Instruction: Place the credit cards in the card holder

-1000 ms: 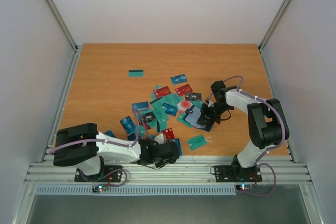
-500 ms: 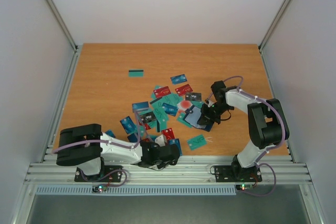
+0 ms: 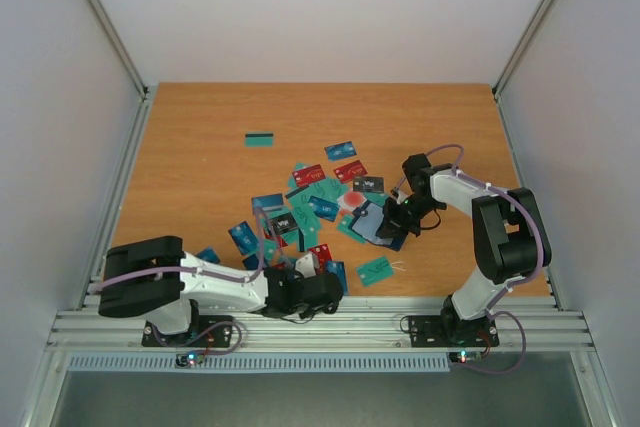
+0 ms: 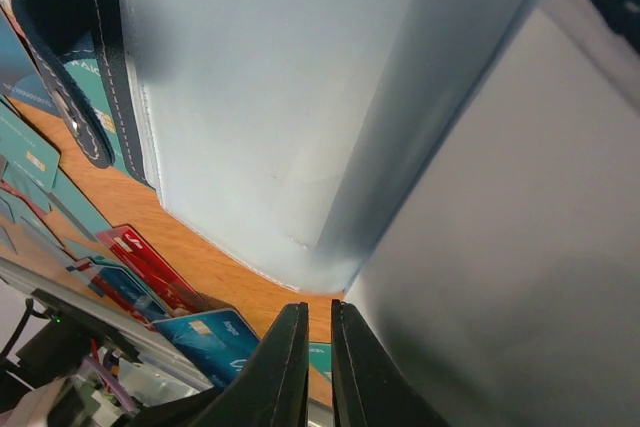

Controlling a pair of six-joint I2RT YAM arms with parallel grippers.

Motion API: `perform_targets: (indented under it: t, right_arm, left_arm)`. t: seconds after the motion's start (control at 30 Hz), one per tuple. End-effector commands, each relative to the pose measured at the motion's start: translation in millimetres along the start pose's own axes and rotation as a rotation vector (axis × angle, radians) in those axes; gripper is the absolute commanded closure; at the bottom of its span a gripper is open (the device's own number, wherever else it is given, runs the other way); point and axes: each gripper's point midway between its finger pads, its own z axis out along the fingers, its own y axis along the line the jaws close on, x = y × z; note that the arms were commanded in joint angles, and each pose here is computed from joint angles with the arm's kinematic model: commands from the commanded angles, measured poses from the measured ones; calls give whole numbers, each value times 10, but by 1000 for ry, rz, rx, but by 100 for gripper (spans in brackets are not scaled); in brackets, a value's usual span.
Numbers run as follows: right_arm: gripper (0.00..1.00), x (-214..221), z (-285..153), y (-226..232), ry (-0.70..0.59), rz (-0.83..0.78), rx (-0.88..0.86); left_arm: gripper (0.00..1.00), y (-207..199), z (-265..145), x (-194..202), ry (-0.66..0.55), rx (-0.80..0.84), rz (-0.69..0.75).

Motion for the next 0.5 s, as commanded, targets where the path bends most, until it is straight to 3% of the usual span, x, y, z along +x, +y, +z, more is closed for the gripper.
perform_targets:
  t: [0.0, 0.1, 0.47]
  right_arm:
    - [90, 2, -3, -8, 5, -9, -7]
    - [90, 9, -12, -20, 5, -5, -5]
    - [91, 59, -116, -55, -28, 3, -1]
  left_arm:
    - [92, -113, -126, -244, -126, -18, 84]
    - [99, -219, -219, -275, -146, -18, 131]
    - [100, -776, -679, -404, -205, 9, 428]
